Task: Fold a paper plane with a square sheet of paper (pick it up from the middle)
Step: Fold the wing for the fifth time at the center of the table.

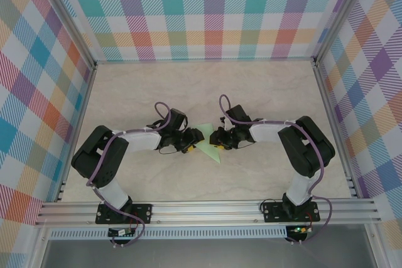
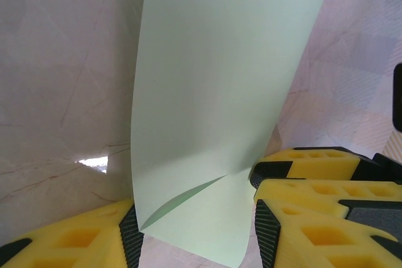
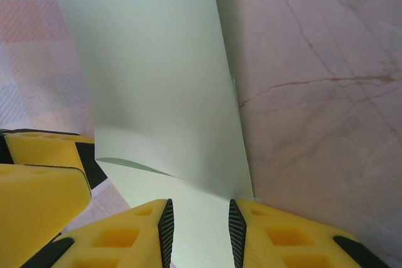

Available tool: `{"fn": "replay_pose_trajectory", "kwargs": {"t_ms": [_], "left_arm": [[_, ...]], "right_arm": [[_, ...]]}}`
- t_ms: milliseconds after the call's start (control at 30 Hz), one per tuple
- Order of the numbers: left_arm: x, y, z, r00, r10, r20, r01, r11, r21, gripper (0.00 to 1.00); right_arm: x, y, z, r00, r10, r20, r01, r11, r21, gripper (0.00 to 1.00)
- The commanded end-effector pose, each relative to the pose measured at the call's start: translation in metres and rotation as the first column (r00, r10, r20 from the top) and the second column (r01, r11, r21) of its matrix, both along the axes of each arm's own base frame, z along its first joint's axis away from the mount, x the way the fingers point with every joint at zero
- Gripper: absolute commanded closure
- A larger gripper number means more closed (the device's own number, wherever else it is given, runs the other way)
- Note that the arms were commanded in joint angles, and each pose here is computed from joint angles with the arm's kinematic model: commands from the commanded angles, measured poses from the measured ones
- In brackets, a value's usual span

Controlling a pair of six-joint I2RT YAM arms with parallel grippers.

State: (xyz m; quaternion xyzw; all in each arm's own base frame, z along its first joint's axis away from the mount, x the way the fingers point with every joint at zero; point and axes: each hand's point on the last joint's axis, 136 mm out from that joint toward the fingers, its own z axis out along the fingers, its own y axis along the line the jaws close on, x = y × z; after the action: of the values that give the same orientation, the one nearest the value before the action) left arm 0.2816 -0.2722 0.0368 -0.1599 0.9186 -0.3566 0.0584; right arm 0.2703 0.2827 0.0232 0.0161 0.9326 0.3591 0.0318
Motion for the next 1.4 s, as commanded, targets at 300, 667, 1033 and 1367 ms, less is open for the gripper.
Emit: {"fn": "replay_pose_trajectory", "kwargs": {"t_ms": [300, 667, 1033, 1367], "left_arm": [[0.007, -0.018, 0.013, 1.000, -0.004, 0.025, 0.006, 0.999, -0.050, 0.76], [0.012, -0.014, 0.020, 0.998, 0.043, 0.039, -0.042, 0.999, -0.029, 0.92], [0.015, -0.011, 0.026, 0.996, 0.082, 0.016, -0.082, 0.997, -0.015, 0.93], [0.017, -0.016, 0.033, 0.997, 0.081, 0.002, -0.081, 0.996, -0.032, 0.93]], "right_arm": [[0.004, -0.004, 0.017, 0.989, 0.054, 0.135, -0.058, 0.998, 0.024, 0.56], [0.018, -0.024, 0.053, 0.880, 0.152, 0.450, -0.095, 0.985, -0.146, 0.31], [-0.004, -0.011, 0.052, 0.633, 0.429, 0.645, -0.201, 0.895, -0.398, 0.23], [-0.026, 0.017, 0.047, 0.381, 0.553, 0.741, -0.292, 0.833, -0.470, 0.37]]}}
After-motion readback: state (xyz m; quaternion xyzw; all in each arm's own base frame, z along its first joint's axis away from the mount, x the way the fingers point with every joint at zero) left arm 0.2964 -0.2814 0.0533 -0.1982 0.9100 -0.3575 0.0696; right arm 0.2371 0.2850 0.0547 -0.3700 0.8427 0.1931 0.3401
